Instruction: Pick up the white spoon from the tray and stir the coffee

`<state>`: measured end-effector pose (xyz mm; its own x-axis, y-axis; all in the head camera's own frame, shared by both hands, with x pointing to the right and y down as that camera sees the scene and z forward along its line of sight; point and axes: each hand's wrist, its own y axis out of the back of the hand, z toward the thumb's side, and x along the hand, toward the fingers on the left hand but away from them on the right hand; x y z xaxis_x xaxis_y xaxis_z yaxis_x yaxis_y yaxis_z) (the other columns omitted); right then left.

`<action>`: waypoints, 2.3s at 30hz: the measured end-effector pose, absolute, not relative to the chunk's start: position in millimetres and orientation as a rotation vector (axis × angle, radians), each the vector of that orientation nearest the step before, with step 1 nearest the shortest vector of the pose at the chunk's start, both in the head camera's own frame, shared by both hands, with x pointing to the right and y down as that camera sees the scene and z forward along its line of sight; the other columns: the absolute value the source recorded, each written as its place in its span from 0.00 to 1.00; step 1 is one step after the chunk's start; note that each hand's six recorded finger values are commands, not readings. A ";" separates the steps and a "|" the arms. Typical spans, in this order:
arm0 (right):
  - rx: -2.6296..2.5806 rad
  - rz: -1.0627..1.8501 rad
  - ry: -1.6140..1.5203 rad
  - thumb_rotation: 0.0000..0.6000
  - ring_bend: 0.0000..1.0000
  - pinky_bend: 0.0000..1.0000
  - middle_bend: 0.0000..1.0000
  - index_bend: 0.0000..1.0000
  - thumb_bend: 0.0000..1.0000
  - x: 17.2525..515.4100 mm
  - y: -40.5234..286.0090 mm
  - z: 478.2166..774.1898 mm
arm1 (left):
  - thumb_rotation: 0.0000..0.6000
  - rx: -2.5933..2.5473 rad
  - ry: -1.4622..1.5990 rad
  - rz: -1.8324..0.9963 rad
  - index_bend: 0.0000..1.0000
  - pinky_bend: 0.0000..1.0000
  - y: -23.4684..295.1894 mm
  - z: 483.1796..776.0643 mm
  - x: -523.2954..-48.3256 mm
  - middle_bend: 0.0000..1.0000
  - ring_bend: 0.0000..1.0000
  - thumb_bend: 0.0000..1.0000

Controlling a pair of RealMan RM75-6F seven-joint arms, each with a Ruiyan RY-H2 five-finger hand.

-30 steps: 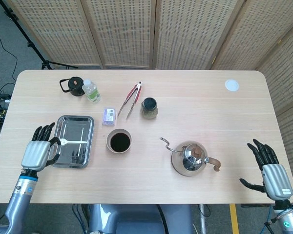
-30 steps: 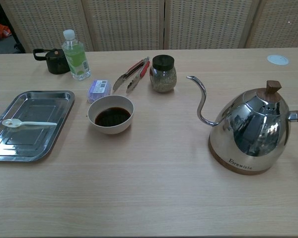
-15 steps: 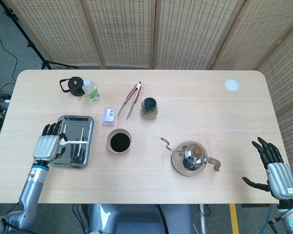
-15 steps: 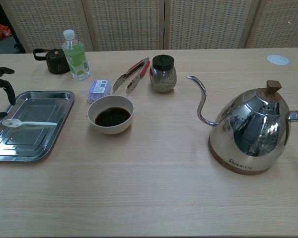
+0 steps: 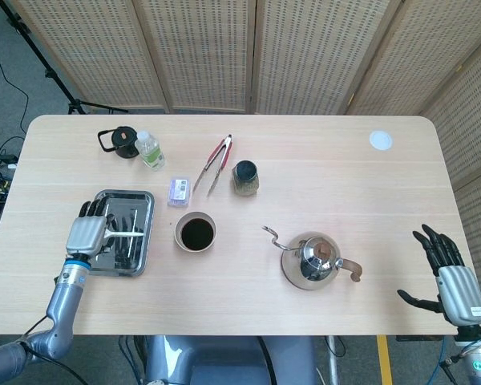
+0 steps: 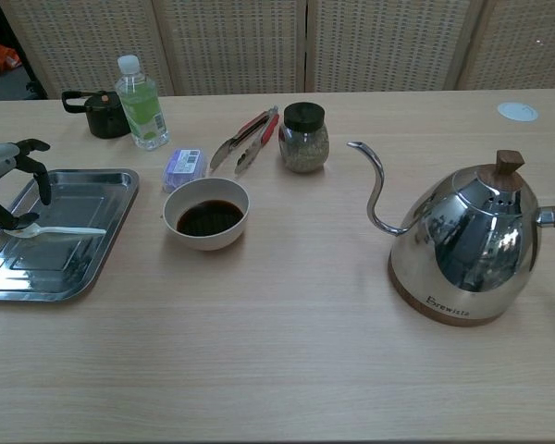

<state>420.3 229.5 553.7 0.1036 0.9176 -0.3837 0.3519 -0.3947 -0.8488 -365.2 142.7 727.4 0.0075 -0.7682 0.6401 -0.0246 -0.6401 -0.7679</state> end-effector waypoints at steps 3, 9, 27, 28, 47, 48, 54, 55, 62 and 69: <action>-1.820 1.286 -1.235 1.00 0.00 0.00 0.00 0.00 0.00 420.0 229.4 555.3 | 1.00 -1.730 0.815 -1.691 0.50 0.00 141.4 731.5 -360.9 0.00 0.00 0.39; -1.819 1.287 -1.238 1.00 0.00 0.00 0.00 0.00 0.00 420.2 228.9 555.5 | 1.00 -1.737 0.800 -1.683 0.51 0.00 141.0 736.1 -351.8 0.00 0.00 0.39; -1.821 1.285 -1.250 1.00 0.00 0.00 0.00 0.00 0.00 422.7 226.3 554.9 | 1.00 -1.719 0.756 -1.717 0.51 0.00 140.5 754.3 -338.1 0.00 0.00 0.40; -1.821 1.285 -1.251 1.00 0.00 0.00 0.00 0.00 0.00 422.8 226.2 554.8 | 1.00 -1.718 0.754 -1.719 0.51 0.00 140.2 754.9 -337.8 0.00 0.00 0.40; -1.824 1.288 -1.255 1.00 0.00 0.00 0.00 0.00 0.00 423.7 224.8 555.6 | 1.00 -1.699 0.708 -1.724 0.51 0.00 142.6 769.3 -325.2 0.00 0.00 0.40; -1.824 1.288 -1.256 1.00 0.00 0.00 0.00 0.00 0.00 423.8 224.6 555.8 | 1.00 -1.695 0.707 -1.721 0.51 0.00 142.4 770.6 -323.6 0.00 0.00 0.40; -1.822 1.290 -1.260 1.00 0.00 0.00 0.00 0.00 0.00 425.1 223.5 555.7 | 1.00 -1.678 0.697 -1.706 0.51 0.00 140.9 775.2 -317.8 0.00 0.00 0.40; -1.821 1.291 -1.261 1.00 0.00 0.00 0.00 0.00 0.00 425.3 223.5 555.8 | 1.00 -1.680 0.696 -1.705 0.51 0.00 141.2 775.9 -317.1 0.00 0.00 0.40; -1.821 1.294 -1.263 1.00 0.00 0.00 0.00 0.00 0.00 426.1 223.0 556.1 | 1.00 -1.690 0.691 -1.708 0.51 0.00 143.7 779.1 -315.6 0.00 0.00 0.40; -1.821 1.293 -1.263 1.00 0.00 0.00 0.00 0.00 0.00 426.2 222.7 556.1 | 1.00 -1.684 0.683 -1.704 0.51 0.00 142.5 780.4 -312.8 0.00 0.00 0.40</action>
